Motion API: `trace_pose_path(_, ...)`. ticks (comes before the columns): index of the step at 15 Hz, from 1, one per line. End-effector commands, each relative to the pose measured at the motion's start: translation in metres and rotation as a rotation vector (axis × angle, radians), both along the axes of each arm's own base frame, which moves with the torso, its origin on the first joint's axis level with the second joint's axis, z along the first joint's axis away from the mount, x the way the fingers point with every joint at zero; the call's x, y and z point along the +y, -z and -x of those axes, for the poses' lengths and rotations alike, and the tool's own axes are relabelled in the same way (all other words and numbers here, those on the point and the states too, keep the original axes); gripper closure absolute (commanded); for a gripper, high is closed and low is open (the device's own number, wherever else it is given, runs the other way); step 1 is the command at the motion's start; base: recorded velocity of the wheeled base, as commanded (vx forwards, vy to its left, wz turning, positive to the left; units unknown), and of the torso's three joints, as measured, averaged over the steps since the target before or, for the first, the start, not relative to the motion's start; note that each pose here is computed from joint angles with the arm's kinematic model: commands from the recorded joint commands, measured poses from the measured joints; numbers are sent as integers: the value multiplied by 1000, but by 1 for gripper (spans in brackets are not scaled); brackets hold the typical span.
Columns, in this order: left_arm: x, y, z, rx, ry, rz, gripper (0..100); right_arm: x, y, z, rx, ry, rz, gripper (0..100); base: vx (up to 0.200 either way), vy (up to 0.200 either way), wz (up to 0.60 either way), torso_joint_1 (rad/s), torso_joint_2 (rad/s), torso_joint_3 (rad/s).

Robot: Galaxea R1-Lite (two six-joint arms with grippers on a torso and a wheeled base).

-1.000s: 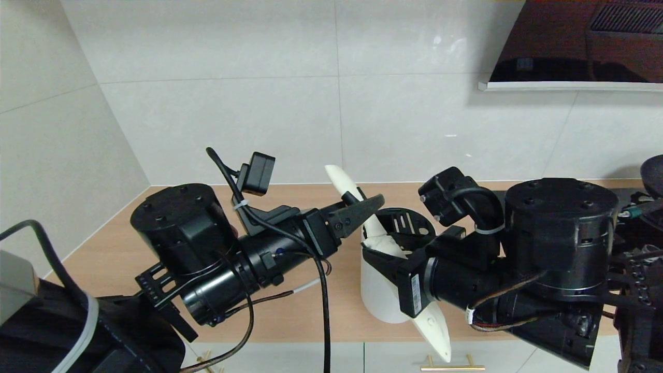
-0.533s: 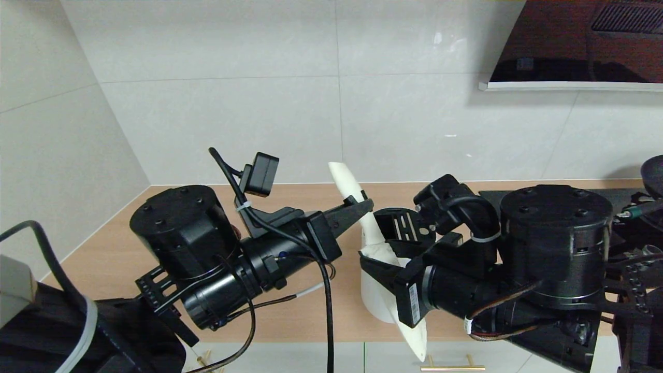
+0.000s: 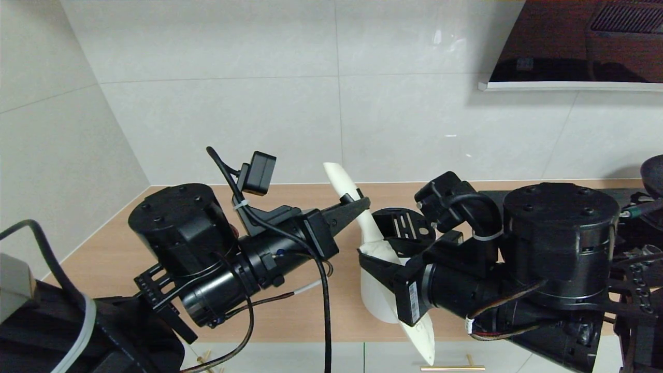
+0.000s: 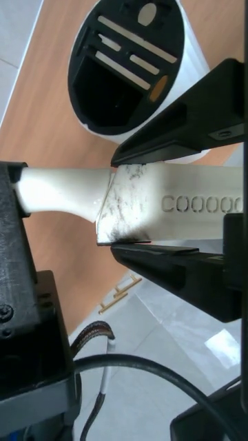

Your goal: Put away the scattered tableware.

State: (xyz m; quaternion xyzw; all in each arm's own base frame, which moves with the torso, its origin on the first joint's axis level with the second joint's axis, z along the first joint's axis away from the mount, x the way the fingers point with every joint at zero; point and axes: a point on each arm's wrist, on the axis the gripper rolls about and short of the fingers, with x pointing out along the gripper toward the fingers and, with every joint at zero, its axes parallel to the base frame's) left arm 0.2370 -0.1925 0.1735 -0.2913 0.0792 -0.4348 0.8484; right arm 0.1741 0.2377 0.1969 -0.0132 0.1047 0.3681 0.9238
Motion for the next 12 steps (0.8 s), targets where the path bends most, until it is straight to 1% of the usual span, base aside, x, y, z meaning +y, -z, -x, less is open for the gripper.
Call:
trace_pose_path(1, 1, -3, 1, -8, 1, 7, 100, 0, -1, 0, -2, 1, -2, 100, 0, 0, 0, 0, 0, 0)
trace_pose_path(2, 1, -4, 2, -10, 1, 9, 100, 0, -1, 0, -1, 1, -3, 0, 0, 0, 0, 0, 0, 0)
trace_pose_path(5, 4, -11, 6, -29, 4, 23, 100, -1, -1, 0, -2, 1, -4, 0, 0, 0, 0, 0, 0, 0)
trace_pose_path(6, 5, -20, 12, -52, 14, 42, 100, -5, -8, 3, -24, 3, -35, 0, 0, 0, 0, 0, 0, 0)
trace_pose_path(7, 7, -26, 15, -70, 18, 53, 100, -10, -16, 5, -44, 8, -60, 0, 0, 0, 0, 0, 0, 0)
trace_pose_path(9, 10, -36, 17, -105, 12, 71, 100, -36, -38, 5, -103, 62, -117, 0, 0, 0, 0, 0, 0, 0)
trace_pose_path(10, 11, -44, 12, -146, -6, 76, 100, -47, -48, 4, -130, 90, -144, 0, 0, 0, 0, 0, 0, 0)
trace_pose_path(11, 14, -57, -2, -222, -45, 80, 100, -61, -58, 2, -159, 126, -164, 0, 0, 0, 0, 0, 0, 0)
trace_pose_path(12, 11, -67, -14, -290, -59, 77, 100, -69, -64, -1, -181, 156, -174, 0, 0, 0, 0, 0, 0, 0)
